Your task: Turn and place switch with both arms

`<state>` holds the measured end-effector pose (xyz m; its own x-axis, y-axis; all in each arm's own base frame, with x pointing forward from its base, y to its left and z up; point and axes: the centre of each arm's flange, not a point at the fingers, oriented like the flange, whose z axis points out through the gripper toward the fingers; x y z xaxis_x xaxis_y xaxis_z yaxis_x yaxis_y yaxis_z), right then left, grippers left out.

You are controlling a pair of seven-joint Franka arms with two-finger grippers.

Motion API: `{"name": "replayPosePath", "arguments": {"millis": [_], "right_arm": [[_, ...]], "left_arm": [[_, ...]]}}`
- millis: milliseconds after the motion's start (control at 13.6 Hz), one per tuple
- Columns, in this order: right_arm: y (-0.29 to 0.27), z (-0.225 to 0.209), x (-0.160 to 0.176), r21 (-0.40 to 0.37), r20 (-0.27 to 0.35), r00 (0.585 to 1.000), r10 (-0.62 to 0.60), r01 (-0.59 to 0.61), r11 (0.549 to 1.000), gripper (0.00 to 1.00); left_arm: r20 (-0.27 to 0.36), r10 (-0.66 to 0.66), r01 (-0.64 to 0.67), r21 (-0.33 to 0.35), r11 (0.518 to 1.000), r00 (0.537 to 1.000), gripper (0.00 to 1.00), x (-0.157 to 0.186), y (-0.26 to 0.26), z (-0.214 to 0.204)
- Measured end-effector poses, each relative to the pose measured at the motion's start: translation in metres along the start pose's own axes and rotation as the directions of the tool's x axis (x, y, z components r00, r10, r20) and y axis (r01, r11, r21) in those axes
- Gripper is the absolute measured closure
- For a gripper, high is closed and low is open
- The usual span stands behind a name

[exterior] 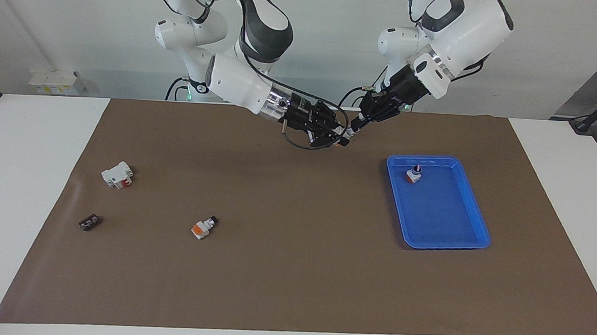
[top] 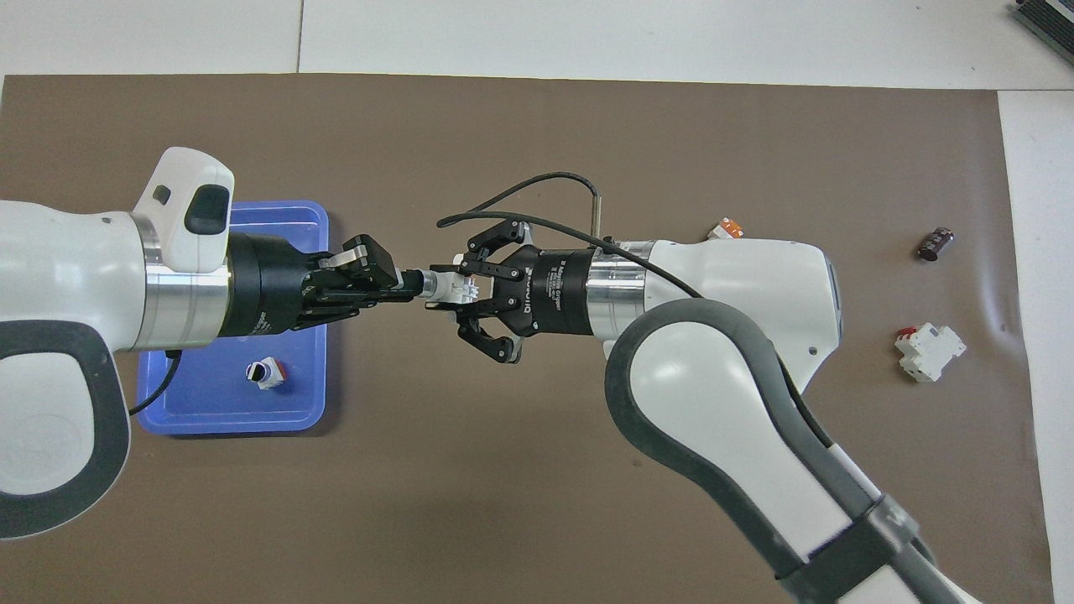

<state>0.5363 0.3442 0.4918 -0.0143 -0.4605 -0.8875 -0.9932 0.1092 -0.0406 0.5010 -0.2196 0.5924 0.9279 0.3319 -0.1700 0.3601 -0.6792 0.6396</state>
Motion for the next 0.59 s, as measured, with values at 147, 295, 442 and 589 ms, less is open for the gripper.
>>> {"name": "replayPosePath", "arguments": {"millis": [147,295,442,589], "right_arm": [[-0.003,-0.003,0.001,0.007,0.0,1.0,0.002,-0.002,1.0,0.67],[-0.006,-0.008,0.002,0.017,0.0,1.0,0.003,-0.003,1.0,0.67],[-0.007,-0.01,0.002,0.021,0.0,1.0,0.004,-0.004,1.0,0.67],[-0.008,-0.011,0.003,0.022,0.0,1.0,0.004,-0.004,1.0,0.67]], "left_arm": [[-0.018,-0.122,0.122,-0.008,0.992,0.992,0.91,-0.002,0.004,0.002],[-0.04,-0.252,0.251,-0.025,0.968,0.967,0.91,-0.004,0.01,0.005],[-0.048,-0.36,0.359,-0.035,0.933,0.932,0.91,-0.006,0.012,0.007],[-0.049,-0.463,0.461,-0.045,0.886,0.885,0.91,-0.007,0.014,0.007]]}}
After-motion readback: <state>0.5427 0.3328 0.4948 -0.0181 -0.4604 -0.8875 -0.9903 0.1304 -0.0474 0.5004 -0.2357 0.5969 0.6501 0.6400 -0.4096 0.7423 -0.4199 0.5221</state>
